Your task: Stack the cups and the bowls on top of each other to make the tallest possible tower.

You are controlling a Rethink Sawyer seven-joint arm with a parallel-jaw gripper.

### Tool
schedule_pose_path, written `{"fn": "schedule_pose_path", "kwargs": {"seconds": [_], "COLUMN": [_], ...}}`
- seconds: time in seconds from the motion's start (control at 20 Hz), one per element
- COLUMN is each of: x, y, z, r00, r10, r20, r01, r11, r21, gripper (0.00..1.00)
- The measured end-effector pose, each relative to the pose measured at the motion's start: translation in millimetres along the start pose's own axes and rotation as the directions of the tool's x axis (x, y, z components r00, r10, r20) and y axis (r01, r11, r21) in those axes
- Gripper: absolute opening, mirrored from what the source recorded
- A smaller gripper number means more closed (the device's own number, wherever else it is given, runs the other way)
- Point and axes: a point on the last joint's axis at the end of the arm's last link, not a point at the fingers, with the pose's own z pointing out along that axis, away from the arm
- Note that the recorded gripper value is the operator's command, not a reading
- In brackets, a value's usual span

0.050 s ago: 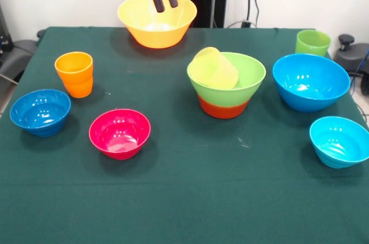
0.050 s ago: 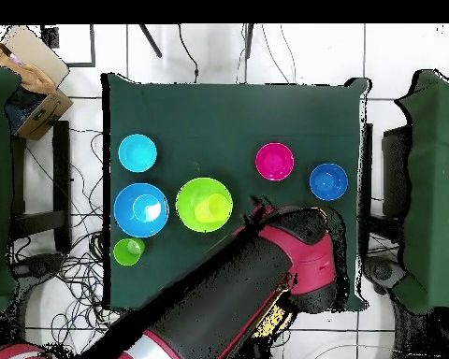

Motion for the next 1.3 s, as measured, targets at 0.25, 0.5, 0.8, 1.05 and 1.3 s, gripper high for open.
{"fn": "schedule_pose_path", "kwargs": {"seconds": [0.25,0.5,0.8,1.05,1.3], "x": [3.1,5.0,2.2,-3.3,-15.1], "y": [-8.0,-13.3,-10.2,-17.5,-31.9], "z": [4.1,6.6,13.1,21.2,32.0], "r00": [0.9755,0.9119,0.8701,0.8800,0.8689], "r10": [-0.217,-0.404,-0.485,-0.456,-0.464], "r20": [-0.037,-0.072,-0.088,-0.132,-0.172], "r01": [0.219,0.409,0.492,0.472,0.494], "r11": [0.9738,0.9078,0.8673,0.8705,0.8316], "r21": [0.062,0.091,0.079,0.139,0.253], "gripper": [1.00,1.00,1.00,1.00,1.00]}}
